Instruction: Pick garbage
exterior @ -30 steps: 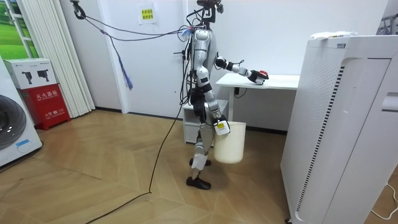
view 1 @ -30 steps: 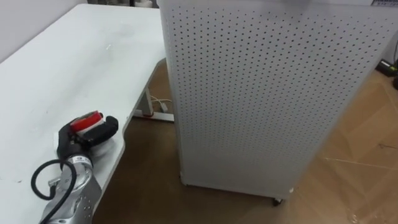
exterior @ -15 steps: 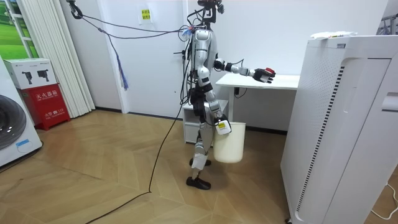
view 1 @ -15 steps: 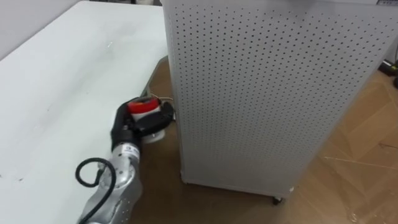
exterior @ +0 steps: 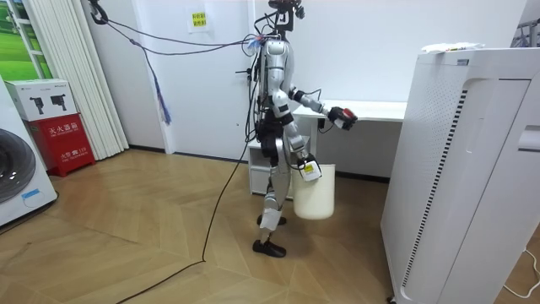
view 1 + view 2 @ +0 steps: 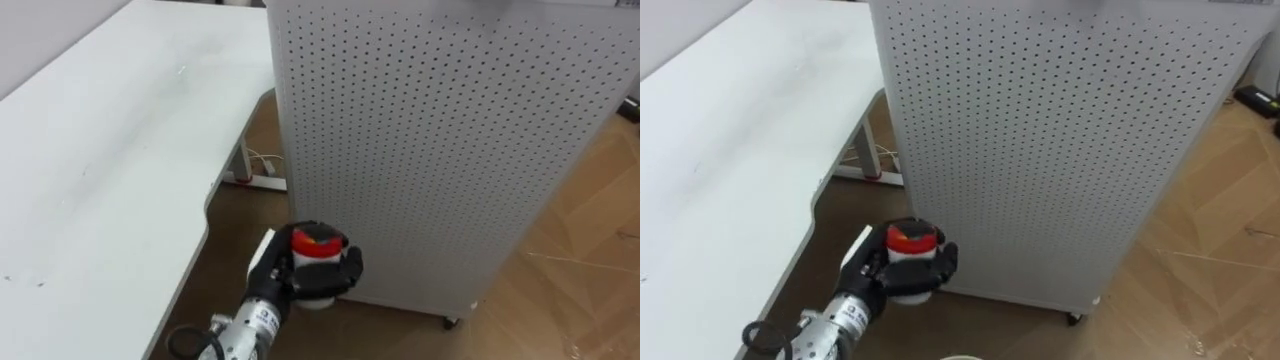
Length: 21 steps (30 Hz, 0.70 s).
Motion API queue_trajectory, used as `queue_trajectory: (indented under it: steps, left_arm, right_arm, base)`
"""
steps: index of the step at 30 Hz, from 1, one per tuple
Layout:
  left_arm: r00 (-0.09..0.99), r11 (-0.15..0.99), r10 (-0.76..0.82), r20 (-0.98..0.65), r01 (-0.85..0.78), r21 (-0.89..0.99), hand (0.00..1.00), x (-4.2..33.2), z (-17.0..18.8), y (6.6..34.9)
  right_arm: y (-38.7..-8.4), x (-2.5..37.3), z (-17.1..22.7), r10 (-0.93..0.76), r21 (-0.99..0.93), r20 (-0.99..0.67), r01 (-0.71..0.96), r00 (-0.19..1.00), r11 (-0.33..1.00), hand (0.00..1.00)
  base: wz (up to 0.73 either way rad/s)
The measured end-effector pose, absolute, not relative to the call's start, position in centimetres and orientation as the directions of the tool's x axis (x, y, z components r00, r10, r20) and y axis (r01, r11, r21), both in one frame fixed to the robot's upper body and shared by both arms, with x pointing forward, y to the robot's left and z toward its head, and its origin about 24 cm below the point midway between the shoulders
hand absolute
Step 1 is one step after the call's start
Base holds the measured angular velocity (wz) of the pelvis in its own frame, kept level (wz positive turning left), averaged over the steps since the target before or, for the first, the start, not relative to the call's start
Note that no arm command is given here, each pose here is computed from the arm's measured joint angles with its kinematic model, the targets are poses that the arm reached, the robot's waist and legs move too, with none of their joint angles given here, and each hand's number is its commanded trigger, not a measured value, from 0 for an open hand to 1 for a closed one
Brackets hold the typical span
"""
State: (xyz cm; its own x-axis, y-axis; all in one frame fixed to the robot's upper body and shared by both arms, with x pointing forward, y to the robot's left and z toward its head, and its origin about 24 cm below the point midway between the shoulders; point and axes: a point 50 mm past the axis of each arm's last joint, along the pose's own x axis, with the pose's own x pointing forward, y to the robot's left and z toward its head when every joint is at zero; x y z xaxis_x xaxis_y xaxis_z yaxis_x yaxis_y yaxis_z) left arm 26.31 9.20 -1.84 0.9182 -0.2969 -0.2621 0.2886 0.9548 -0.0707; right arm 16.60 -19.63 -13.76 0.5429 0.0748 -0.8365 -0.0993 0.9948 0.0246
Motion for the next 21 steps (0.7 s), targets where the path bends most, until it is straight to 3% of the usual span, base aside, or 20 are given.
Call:
queue_trajectory:
  steps: [6,17,18,20,21]
  left_arm:
    - [0.854,0.951,-0.291,-0.431,0.307,-0.033,1.0,23.4,-6.0,10.6]
    - [0.79,0.95,-0.273,-0.549,0.312,-0.023,1.0,21.9,-8.9,11.4]
    - [0.781,0.95,-0.269,-0.563,0.311,-0.021,0.62,21.7,-9.2,11.4]
    - [0.772,0.947,-0.268,-0.577,0.321,-0.011,0.0,21.5,-9.5,11.4]
    - [0.766,0.944,-0.27,-0.583,0.33,-0.004,0.0,21.4,-9.6,11.4]
  right_arm:
    - [-19.4,18.2,-13.0,0.082,0.019,-0.801,-0.112,0.592,0.994,1.0]
    - [-18.7,19.7,-12.5,0.055,-0.005,-0.776,-0.094,0.628,0.996,1.0]
    - [-18.6,19.9,-12.5,0.057,-0.006,-0.772,-0.096,0.633,0.995,1.0]
    - [-18.5,20.1,-12.4,0.059,-0.005,-0.769,-0.098,0.637,0.995,1.0]
    - [-18.4,20.1,-12.4,0.061,-0.003,-0.769,-0.098,0.637,0.995,1.0]
  base:
    - [-0.04]
    - [-0.09]
    - [0.0]
    - [0.02]
    - [0.05]
